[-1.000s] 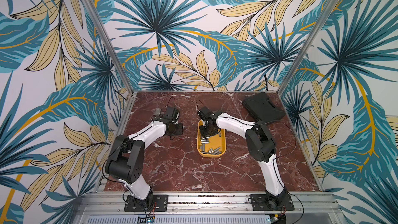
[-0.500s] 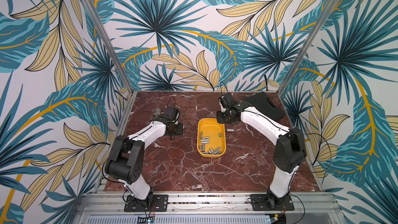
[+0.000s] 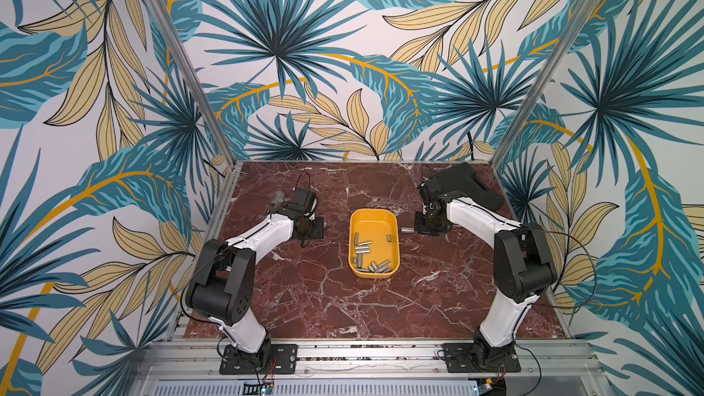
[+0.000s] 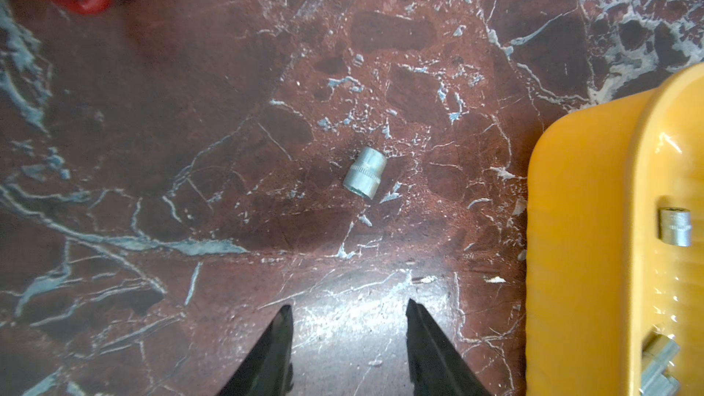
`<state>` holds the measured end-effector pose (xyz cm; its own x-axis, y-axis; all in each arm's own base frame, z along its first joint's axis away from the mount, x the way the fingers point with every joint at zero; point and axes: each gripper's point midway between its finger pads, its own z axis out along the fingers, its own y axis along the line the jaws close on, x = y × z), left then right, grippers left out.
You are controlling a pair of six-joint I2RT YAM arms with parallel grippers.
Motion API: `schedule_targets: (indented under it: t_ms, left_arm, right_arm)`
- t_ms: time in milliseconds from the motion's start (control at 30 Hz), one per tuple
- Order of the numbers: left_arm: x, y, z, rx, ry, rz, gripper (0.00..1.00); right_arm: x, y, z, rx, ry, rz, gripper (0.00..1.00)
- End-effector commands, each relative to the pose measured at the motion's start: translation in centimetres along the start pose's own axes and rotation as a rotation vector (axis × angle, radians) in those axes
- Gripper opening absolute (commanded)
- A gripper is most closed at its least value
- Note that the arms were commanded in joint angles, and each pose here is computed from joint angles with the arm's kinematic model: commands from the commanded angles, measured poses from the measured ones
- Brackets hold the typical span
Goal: Take out the socket from the storage box
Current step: Place the socket head at the center of the board.
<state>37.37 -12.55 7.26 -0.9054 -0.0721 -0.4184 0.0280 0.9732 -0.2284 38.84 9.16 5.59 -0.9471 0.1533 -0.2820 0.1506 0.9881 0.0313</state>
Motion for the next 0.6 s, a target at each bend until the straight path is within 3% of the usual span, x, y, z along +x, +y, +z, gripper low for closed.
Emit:
schedule_targets:
  t_ms: [0,567]
  left_arm:
    - [0.5,0.0,-0.3,0.010,-0.003,-0.008,0.51]
    - [0.8,-0.3,-0.3,0.026,0.006,-0.012,0.52]
  right_arm:
    - [-0.1,-0.6,1.5,0.025,0.014,-0.009,0.24]
    - [-1.1,-0.3,3.6,0.017,0.039,-0.003,0.25]
